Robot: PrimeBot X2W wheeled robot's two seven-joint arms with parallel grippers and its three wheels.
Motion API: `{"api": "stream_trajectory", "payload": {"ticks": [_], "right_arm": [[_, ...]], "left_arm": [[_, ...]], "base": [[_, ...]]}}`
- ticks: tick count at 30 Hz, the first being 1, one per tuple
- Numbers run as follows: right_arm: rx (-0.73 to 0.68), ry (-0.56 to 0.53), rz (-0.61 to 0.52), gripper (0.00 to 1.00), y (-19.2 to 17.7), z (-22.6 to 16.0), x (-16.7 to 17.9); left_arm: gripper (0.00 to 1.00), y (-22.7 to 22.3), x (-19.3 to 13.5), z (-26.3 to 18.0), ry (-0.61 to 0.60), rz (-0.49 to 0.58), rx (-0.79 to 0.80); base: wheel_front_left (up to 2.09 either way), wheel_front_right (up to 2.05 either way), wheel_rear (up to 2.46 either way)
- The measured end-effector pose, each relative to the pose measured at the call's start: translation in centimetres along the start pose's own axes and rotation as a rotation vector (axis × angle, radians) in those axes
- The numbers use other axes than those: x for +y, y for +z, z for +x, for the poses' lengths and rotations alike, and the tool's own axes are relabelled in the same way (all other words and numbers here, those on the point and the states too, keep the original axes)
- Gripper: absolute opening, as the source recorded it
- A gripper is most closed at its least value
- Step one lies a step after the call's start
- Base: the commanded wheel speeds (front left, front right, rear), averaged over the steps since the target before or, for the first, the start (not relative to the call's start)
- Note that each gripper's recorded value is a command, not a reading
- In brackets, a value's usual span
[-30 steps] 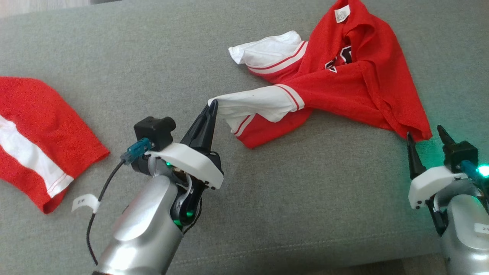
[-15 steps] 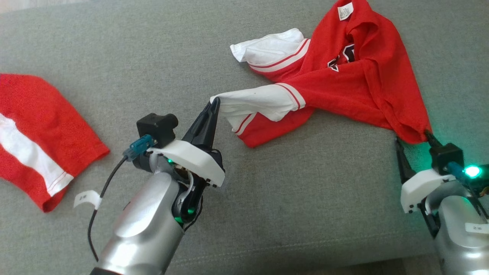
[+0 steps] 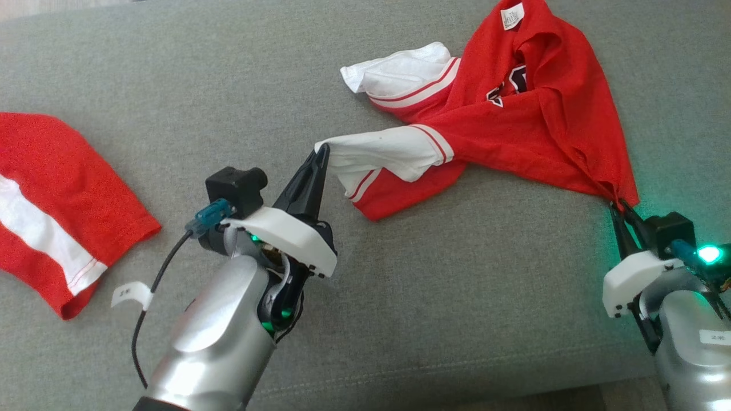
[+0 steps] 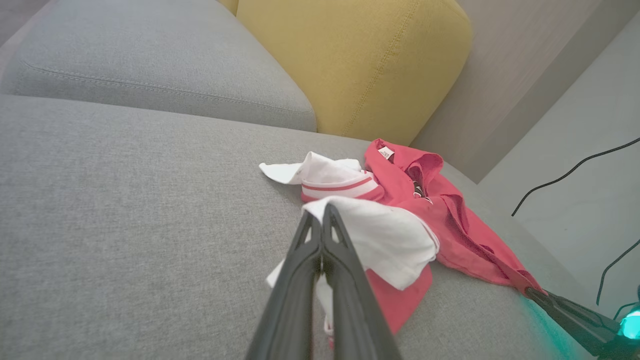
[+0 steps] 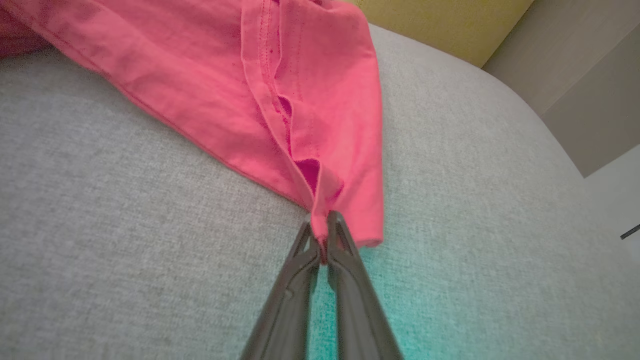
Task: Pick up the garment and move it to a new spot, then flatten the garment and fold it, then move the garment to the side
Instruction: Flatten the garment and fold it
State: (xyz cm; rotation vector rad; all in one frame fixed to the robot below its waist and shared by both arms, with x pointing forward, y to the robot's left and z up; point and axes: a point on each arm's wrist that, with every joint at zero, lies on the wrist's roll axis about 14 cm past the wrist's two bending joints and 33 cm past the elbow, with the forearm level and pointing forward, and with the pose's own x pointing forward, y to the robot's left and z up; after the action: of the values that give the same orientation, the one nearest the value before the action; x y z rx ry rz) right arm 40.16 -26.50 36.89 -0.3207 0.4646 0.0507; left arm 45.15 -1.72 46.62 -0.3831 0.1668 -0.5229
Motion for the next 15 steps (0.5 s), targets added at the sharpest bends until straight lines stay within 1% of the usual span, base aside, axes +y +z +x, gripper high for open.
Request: {"api": "stream_trajectory", "payload": {"ticks": [5, 7, 10, 13, 15], "right_arm": [[-0.030, -0.014, 0.043, 0.00, 1.0, 0.2, -0.3], [-0.057, -0.025, 0.127, 0.00, 1.8, 0.3, -0.3], [-0.094, -0.023, 0.300, 0.00, 3.3, 0.4, 0.4], [-0.162, -0.005, 0.435, 0.00, 6.8, 0.5, -0.2], [-0.231, -0.001, 0.512, 0.00, 10.0, 0.2, -2.0]], "left_arm": [[0.00, 0.5, -0.1, 0.1, -0.003, 0.008, -0.011], [0.00, 0.8, -0.2, 0.0, -0.004, 0.012, -0.018], [0.00, 1.7, -0.2, -0.1, -0.004, 0.025, -0.039], [0.00, 3.0, 0.1, -0.4, -0.001, 0.044, -0.067], [0.00, 4.3, 0.3, -0.6, 0.000, 0.061, -0.092]], "base": [[0.00, 0.00, 0.00], [0.00, 0.00, 0.00], [0.00, 0.00, 0.00], [0.00, 0.00, 0.00], [0.00, 0.00, 0.00]]}}
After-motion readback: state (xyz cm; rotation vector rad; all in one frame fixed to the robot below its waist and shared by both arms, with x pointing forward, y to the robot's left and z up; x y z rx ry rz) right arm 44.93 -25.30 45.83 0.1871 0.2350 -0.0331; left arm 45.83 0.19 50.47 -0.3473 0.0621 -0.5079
